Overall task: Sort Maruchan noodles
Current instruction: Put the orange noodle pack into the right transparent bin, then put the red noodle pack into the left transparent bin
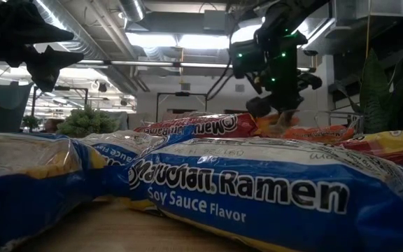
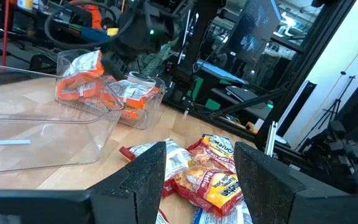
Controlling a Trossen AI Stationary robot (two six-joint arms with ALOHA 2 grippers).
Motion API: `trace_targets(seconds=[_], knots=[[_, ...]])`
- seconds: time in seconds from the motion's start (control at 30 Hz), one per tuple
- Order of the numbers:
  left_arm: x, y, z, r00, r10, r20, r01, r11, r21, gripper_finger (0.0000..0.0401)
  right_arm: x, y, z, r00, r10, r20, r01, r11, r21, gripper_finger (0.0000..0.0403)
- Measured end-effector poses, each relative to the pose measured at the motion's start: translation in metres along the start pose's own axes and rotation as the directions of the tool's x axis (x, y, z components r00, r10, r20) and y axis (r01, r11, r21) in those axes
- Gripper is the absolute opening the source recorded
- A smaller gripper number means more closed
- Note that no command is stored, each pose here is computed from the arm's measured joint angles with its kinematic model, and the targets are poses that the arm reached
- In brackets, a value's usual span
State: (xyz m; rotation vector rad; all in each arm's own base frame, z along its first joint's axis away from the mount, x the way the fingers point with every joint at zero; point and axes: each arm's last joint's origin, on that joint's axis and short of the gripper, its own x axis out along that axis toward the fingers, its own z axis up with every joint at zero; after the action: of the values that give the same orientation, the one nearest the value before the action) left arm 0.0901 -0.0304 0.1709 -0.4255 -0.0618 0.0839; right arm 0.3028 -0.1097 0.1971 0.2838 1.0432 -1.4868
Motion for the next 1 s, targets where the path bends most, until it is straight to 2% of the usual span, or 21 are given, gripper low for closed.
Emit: trace_targets(seconds=[0.2, 0.4, 0.57, 0.73, 0.9, 1.0], knots=[[0.000, 0.000, 0.000, 1.000, 0.000, 0.000, 0.000, 1.000, -0.001, 0.0185, -0.002, -0.013, -0.008, 0.992, -0.086, -0.089, 0.077, 0.992, -0.098, 0.0018], [0.000, 0.000, 0.000, 1.000, 0.000, 0.000, 0.000, 1.000, -0.009, 0.0185, -0.002, -0.015, -0.010, 0.987, -0.101, -0.121, 0.083, 0.986, -0.145, 0.0077], [0.000, 0.000, 0.000, 1.000, 0.000, 0.000, 0.000, 1.000, -0.010, 0.0185, -0.002, -0.009, -0.010, 0.986, -0.019, -0.165, -0.021, 0.971, -0.238, 0.0129], [0.000, 0.000, 0.000, 1.000, 0.000, 0.000, 0.000, 1.000, -0.010, 0.0185, -0.012, -0.008, -0.013, 0.978, 0.009, -0.207, -0.082, 0.933, -0.350, 0.0158], [0.000, 0.000, 0.000, 1.000, 0.000, 0.000, 0.000, 1.000, -0.010, 0.0185, -0.049, -0.009, -0.012, 0.982, 0.104, -0.156, -0.161, 0.893, -0.420, 0.0162], [0.000, 0.000, 0.000, 1.000, -0.005, -0.002, 0.005, 1.000, -0.011, 0.0185, -0.081, -0.009, -0.014, 0.952, 0.258, -0.163, -0.303, 0.865, -0.400, 0.0162]])
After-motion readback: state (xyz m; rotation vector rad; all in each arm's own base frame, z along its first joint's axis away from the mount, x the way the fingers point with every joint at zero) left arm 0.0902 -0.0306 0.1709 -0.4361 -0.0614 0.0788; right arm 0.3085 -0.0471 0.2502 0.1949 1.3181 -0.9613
